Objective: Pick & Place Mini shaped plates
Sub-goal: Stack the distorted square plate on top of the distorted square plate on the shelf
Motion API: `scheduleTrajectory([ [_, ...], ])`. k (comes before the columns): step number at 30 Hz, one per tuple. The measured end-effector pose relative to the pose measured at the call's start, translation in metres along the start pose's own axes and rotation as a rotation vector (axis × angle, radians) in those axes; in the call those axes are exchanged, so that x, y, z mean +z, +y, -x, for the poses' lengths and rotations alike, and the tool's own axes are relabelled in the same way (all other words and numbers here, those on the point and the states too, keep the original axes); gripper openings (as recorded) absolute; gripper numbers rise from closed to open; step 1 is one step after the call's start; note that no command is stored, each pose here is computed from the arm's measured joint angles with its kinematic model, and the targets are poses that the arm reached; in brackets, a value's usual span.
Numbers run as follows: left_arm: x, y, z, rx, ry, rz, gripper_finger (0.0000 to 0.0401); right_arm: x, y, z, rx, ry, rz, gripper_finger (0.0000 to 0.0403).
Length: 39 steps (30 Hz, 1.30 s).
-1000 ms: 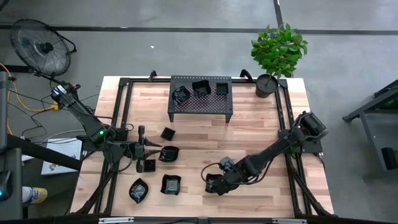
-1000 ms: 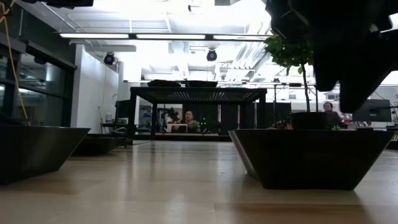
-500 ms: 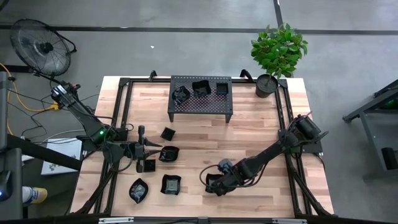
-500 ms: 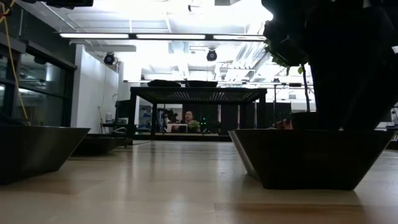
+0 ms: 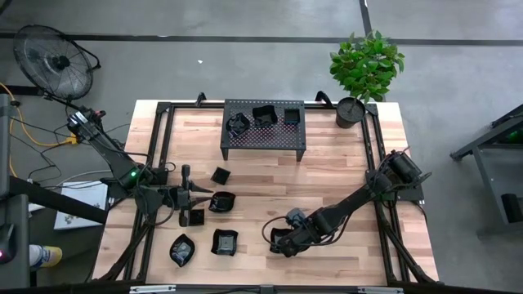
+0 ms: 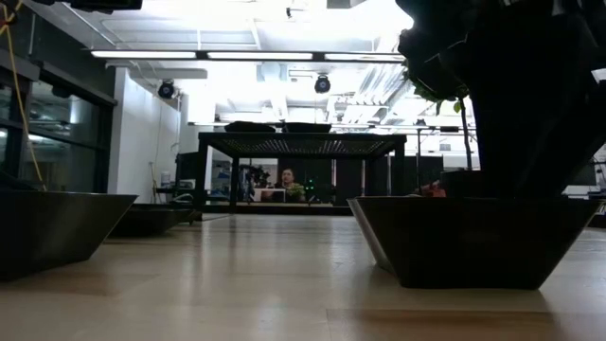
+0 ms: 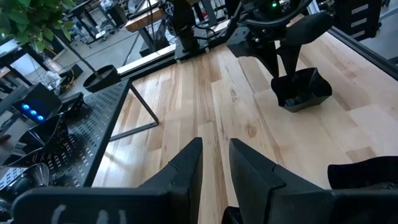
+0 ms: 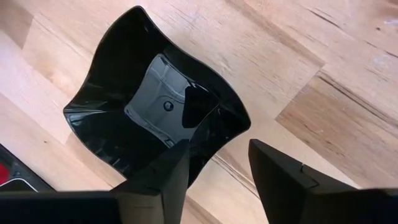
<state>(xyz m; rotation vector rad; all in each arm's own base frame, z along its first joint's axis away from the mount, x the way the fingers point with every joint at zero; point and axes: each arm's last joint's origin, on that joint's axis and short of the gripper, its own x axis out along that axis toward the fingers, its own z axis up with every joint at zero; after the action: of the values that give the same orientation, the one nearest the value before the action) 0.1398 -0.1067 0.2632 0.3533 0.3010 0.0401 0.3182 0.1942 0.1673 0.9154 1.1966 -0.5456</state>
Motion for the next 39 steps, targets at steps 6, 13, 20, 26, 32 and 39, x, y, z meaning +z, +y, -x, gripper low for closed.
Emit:
scheduleTrajectory([
  [6, 0.000, 0.000, 0.000, 0.000, 0.000, 0.000, 0.0076, 0.000, 0.001, -0.002, 0.007, -0.001, 0.004, 0.0143],
  [13, 0.000, 0.000, 0.000, 0.000, 0.000, 0.000, 0.0076, -0.002, 0.000, -0.012, -0.009, 0.013, 0.011, 0.0142],
  [20, 0.000, 0.000, 0.000, -0.001, 0.000, 0.000, 0.0076, 0.000, 0.000, -0.011, -0.010, 0.017, 0.025, 0.0142],
  [26, 0.000, 0.000, 0.000, -0.001, 0.000, 0.000, 0.0076, 0.003, 0.000, -0.009, -0.005, 0.017, 0.028, 0.0142],
  [32, 0.000, 0.000, 0.000, -0.001, 0.000, 0.000, 0.0076, 0.003, 0.000, -0.009, -0.005, 0.021, 0.029, 0.0132],
  [39, 0.000, 0.000, 0.000, -0.001, 0.001, -0.001, 0.0076, 0.003, 0.000, -0.009, -0.005, 0.022, 0.033, 0.0092],
])
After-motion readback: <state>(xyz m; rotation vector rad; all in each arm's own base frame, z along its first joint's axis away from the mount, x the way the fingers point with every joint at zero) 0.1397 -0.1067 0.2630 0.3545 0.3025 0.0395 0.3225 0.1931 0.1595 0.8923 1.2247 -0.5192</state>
